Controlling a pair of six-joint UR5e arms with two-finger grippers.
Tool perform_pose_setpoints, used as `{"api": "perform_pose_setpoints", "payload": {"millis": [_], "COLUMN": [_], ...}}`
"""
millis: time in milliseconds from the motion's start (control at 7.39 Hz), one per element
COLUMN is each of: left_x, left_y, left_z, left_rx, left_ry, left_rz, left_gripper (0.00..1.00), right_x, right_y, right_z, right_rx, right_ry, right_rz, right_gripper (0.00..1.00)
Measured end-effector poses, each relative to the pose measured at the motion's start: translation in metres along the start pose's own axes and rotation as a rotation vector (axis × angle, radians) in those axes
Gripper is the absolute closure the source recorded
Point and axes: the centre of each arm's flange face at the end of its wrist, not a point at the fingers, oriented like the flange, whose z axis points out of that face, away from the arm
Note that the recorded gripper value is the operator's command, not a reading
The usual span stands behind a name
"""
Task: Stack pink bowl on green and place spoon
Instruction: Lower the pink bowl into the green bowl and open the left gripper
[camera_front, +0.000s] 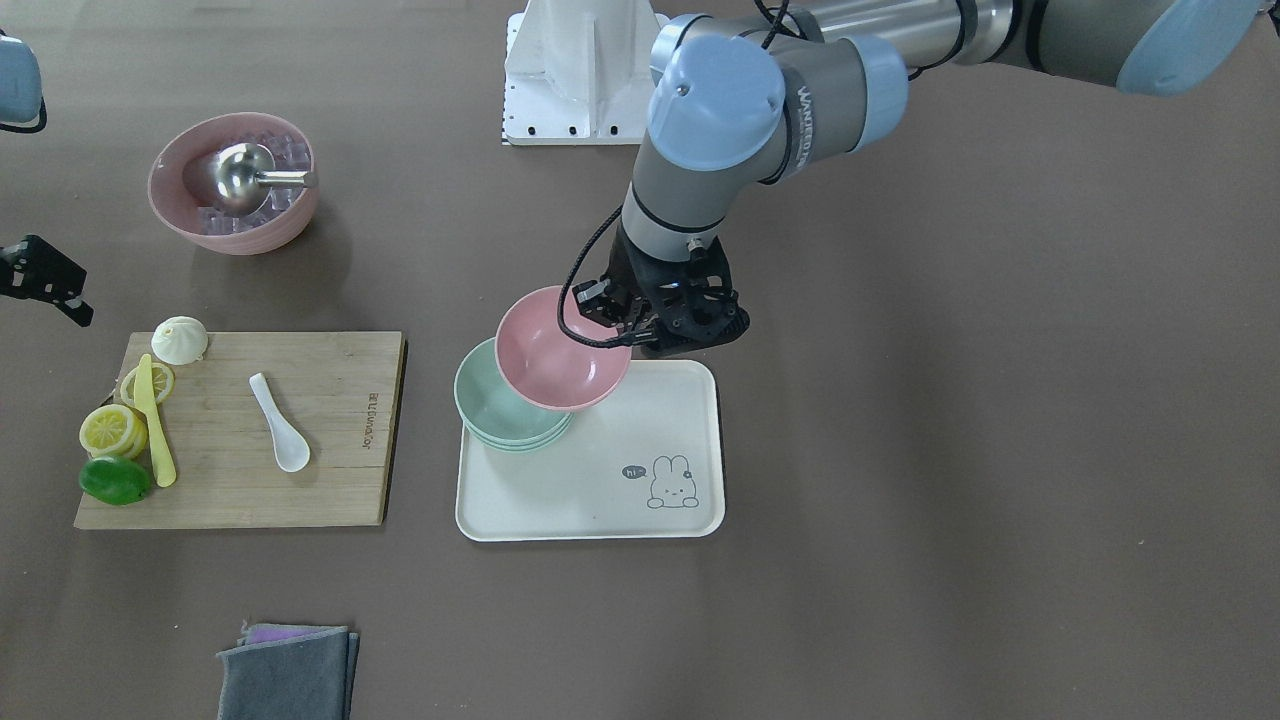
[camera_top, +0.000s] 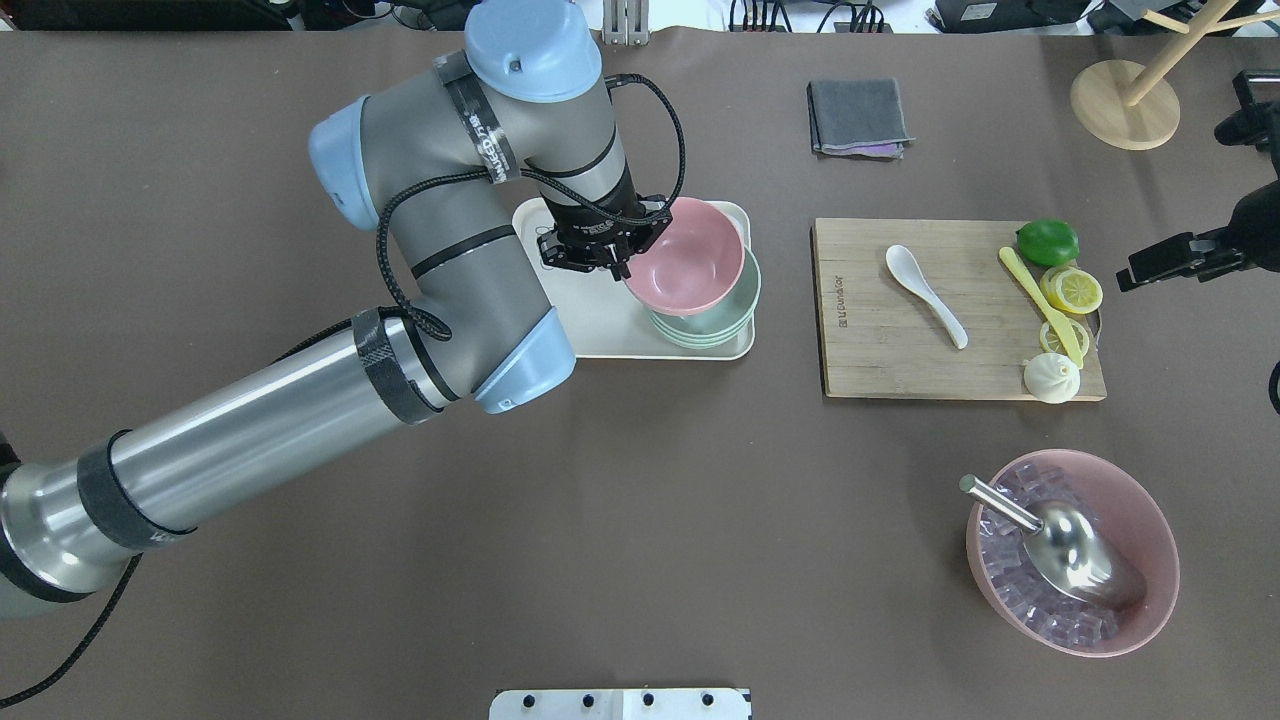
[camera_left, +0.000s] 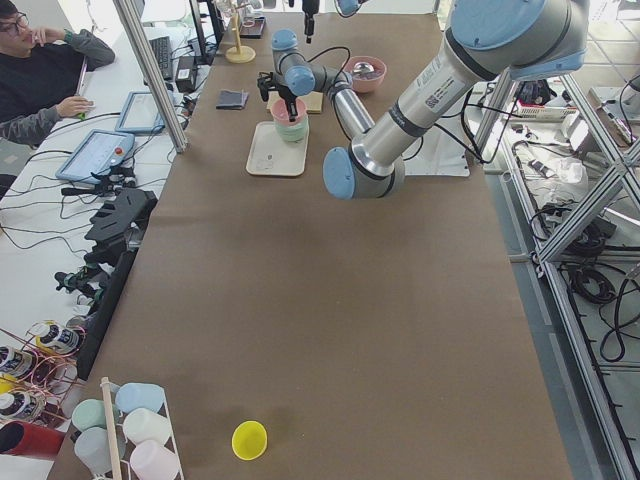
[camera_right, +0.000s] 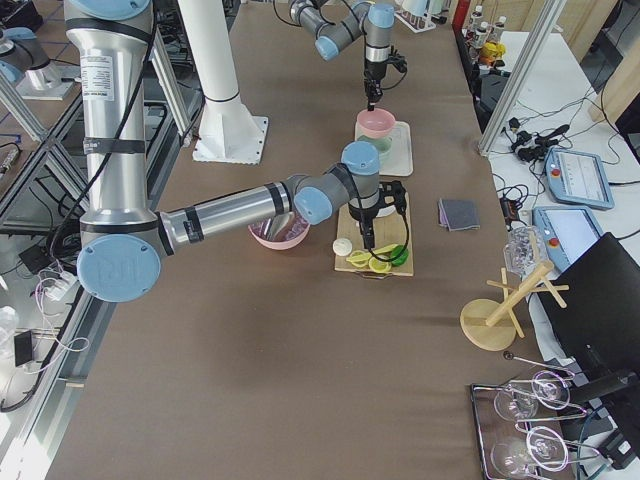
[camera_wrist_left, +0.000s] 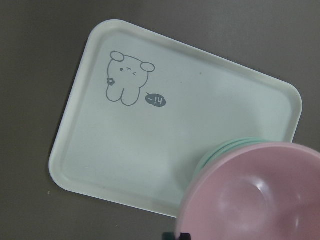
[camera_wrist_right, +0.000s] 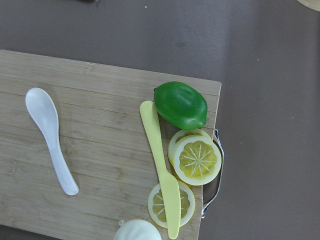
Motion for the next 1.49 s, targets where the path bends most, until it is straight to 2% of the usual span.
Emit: {"api": "perform_pose_setpoints", "payload": {"millis": [1083, 1218, 1353, 1489], "left_x": [0.006, 0.007, 0.008, 0.008], "left_y": [0.009, 0.012, 0.015, 0.016], "left_z": [0.04, 0.042, 0.045, 0.046], "left_rx": [-0.007, 0.007, 0.028, 0.042], "left_ry": [0.005, 0.004, 0.01, 0.028], "left_rz": [0.02, 0.025, 0.034, 0.047], "left_gripper": [1.0, 0.77, 0.13, 0.02], "right_x": [-0.001, -0.002, -0.003, -0.003], "right_y": [-0.001, -0.001, -0.003, -0.003], "right_z": [-0.001, -0.001, -0.001, -0.001], "right_rx": [0.002, 0.004, 0.005, 0.005], "right_ry": [-0.002, -0.002, -0.003, -0.003], "right_rz": [-0.002, -0.003, -0.004, -0.005], "right_gripper": [0.0, 0.0, 0.0, 0.0]}}
